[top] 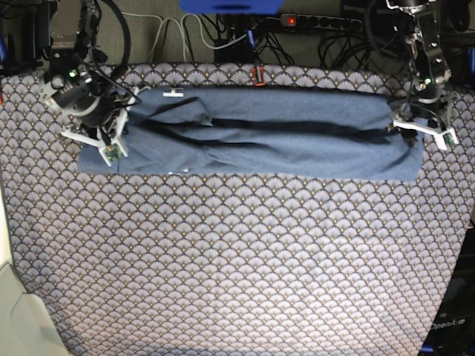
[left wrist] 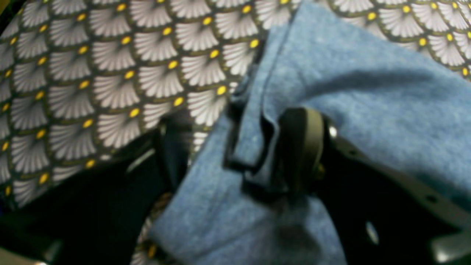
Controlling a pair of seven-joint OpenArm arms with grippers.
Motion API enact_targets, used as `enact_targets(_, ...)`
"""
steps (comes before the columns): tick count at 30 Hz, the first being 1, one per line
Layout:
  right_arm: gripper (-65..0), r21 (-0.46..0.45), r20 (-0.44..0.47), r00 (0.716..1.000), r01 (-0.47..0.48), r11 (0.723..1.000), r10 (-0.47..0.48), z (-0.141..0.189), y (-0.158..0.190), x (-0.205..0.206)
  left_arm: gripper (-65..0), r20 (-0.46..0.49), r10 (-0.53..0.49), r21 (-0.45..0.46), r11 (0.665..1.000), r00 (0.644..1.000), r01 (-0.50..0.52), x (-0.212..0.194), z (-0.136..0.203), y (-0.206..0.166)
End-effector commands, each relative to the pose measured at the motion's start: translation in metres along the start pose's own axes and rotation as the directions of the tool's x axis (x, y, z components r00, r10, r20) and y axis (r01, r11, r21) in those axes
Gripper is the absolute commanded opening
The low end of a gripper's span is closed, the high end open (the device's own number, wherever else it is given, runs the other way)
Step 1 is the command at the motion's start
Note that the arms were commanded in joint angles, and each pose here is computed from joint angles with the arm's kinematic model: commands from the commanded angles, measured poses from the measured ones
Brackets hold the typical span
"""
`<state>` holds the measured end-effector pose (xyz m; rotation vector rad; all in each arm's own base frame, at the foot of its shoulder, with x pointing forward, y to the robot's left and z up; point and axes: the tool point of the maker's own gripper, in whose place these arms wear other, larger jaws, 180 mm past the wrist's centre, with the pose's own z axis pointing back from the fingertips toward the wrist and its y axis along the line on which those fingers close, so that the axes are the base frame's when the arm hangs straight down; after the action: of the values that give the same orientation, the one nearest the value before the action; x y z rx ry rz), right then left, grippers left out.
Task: Fold the T-shirt properly
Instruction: 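Hold the strip's ends with both grippers, pulling it taut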
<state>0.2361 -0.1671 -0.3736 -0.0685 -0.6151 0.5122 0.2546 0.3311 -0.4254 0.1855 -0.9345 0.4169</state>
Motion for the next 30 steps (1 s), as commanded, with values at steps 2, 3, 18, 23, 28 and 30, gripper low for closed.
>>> enact_targets(2,-65.0,-0.011,0.032,0.999,-0.008,1.000,0.008,0.003,-0.004,0.008,-31.0,0.000,-0.008,-0.015,1.000,1.000,0.008,0.002,0.000,-0.004)
enact_targets(3,-65.0,-0.012,0.031,0.999,-0.009,1.000,0.010,0.003,-0.005,0.008,-33.0,-0.001,-0.006,-0.015,1.000,1.000,0.006,0.002,0.000,-0.004)
enact_targets(18,-65.0,-0.017,0.027,1.000,-0.009,1.000,0.010,0.004,-0.007,0.007,-50.9,-0.037,0.010,0.000,1.000,0.999,-0.010,-0.014,-0.002,0.000)
enact_targets(23,-65.0,-0.015,0.025,1.000,-0.011,1.000,0.011,0.004,-0.006,0.007,-50.8,-0.045,0.010,0.004,1.000,0.999,-0.010,-0.017,-0.003,0.003)
enact_targets(28,-65.0,-0.015,0.023,1.000,-0.011,1.000,0.011,0.004,-0.006,0.007,-50.6,-0.036,0.001,0.000,1.000,0.999,-0.001,-0.013,0.000,0.003)
enact_targets(30,-65.0,-0.017,0.023,1.000,-0.009,1.000,0.009,0.004,-0.007,0.006,-49.1,-0.017,-0.016,-0.001,1.000,1.000,0.016,-0.003,0.001,0.005)
